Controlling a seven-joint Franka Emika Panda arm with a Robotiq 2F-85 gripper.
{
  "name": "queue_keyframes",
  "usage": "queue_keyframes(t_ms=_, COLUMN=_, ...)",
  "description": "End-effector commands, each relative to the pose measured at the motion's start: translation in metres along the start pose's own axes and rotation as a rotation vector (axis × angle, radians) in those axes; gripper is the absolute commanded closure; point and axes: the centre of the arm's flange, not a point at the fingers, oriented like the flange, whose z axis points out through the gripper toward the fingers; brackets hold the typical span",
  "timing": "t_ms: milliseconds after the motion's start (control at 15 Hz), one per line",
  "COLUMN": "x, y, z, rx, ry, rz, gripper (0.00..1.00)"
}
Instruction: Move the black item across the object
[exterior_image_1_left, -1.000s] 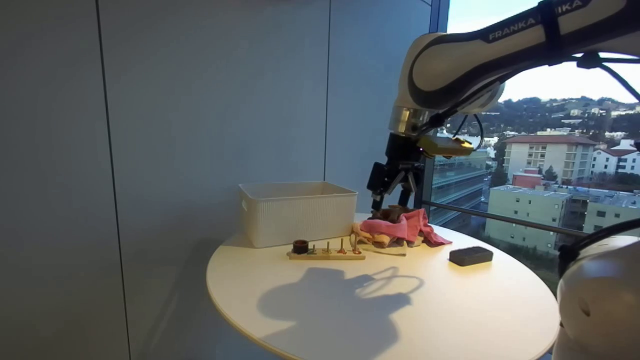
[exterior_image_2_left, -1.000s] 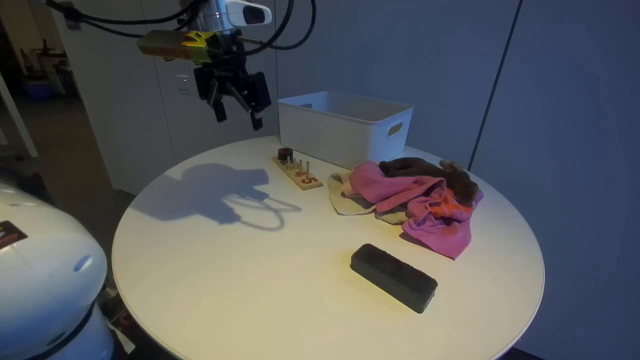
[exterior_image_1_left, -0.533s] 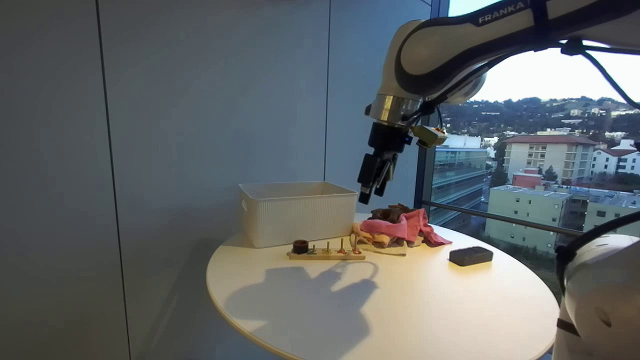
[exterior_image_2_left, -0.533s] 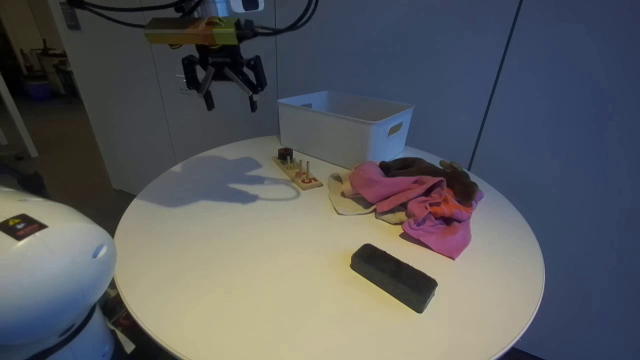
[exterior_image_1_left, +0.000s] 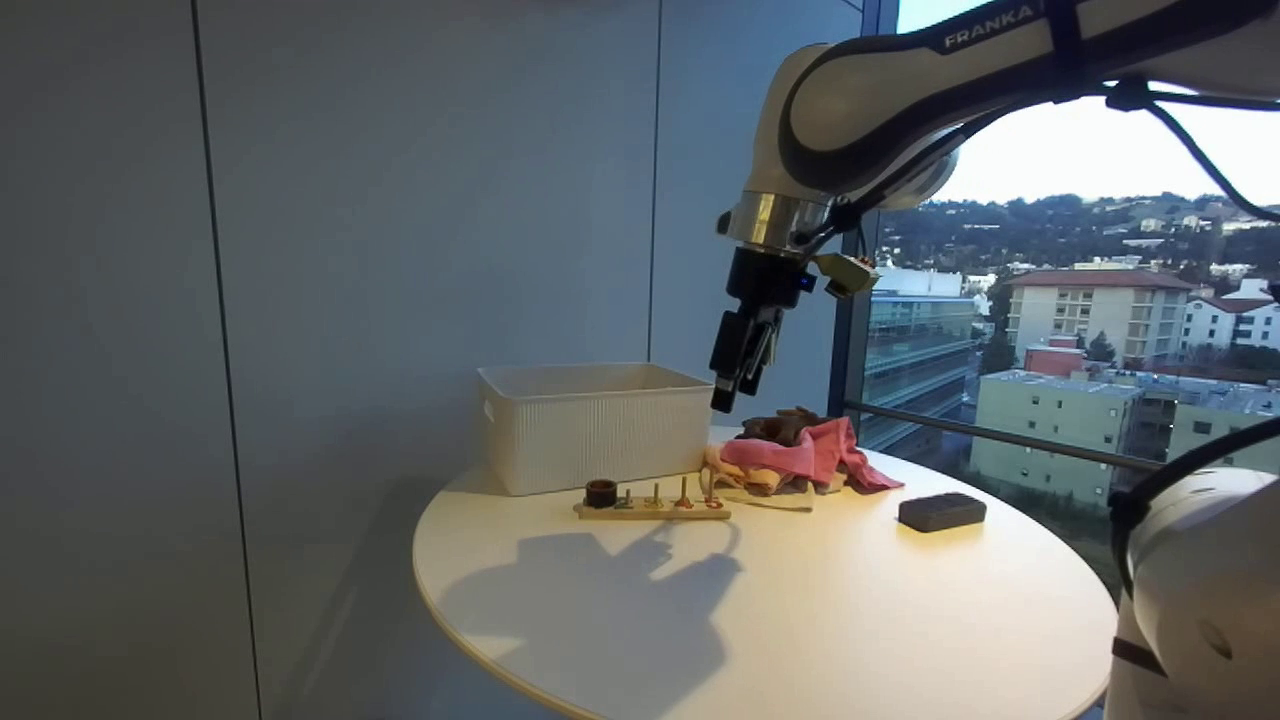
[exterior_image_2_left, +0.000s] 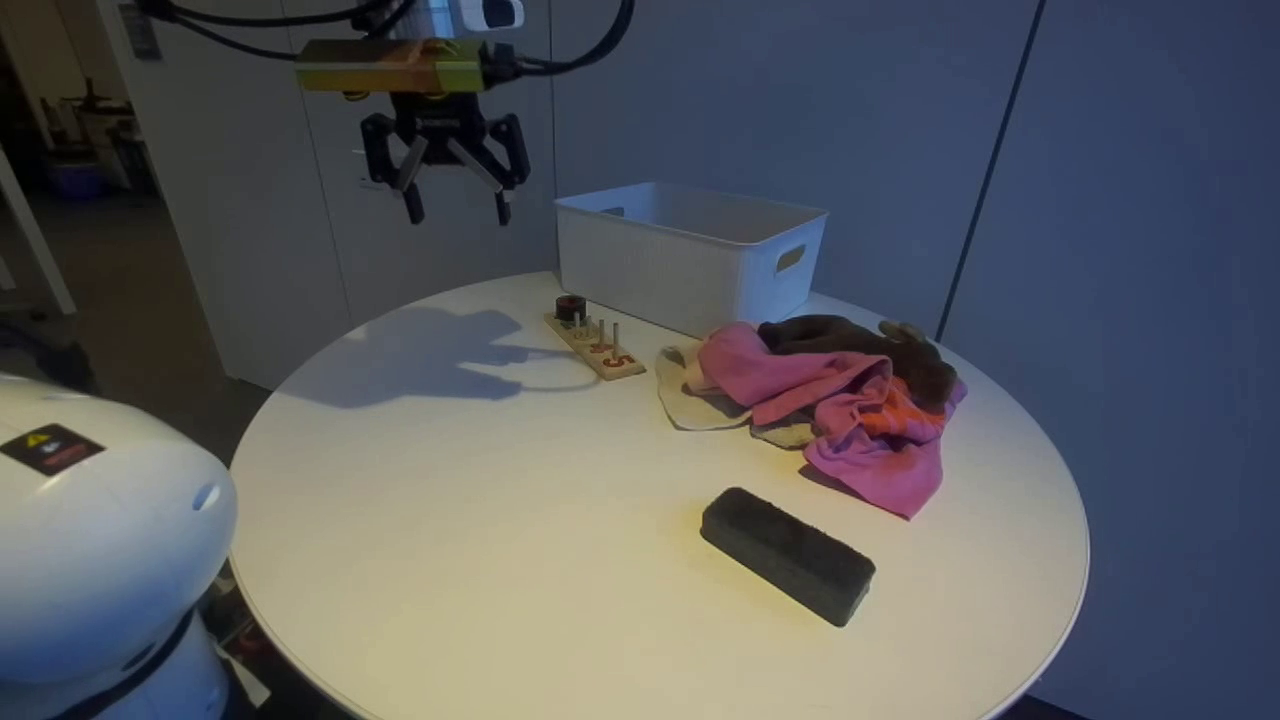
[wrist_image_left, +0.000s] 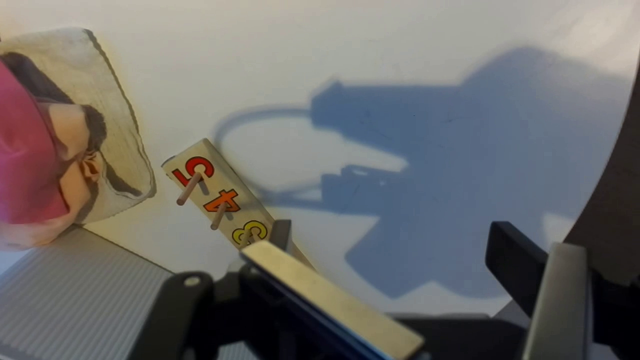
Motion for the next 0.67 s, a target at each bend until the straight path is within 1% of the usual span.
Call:
queue_keyframes(t_ms=0, x=0.000, y=0.000, z=0.000, rx=0.000, ry=0.000, rz=0.000, gripper=0.00)
queue_keyframes(t_ms=67, x=0.000, y=0.000, z=0.000, rx=0.000, ry=0.000, rz=0.000, gripper=0.00)
queue_keyframes(t_ms=133, x=0.009, y=-0.001, z=0.004, rx=-0.024, ry=0.008, rz=0.016, gripper=0.00)
queue_keyframes(t_ms=267, x=0.029, y=-0.004, z=0.012, rx=-0.030, ry=0.005, rz=0.014, gripper=0.00)
queue_keyframes(t_ms=467, x=0.055, y=-0.004, z=0.029, rx=0.000, ry=-0.015, rz=0.013, gripper=0.00)
queue_keyframes(t_ms=600, x=0.075, y=-0.001, z=0.045, rx=-0.016, ry=-0.017, rz=-0.001, gripper=0.00)
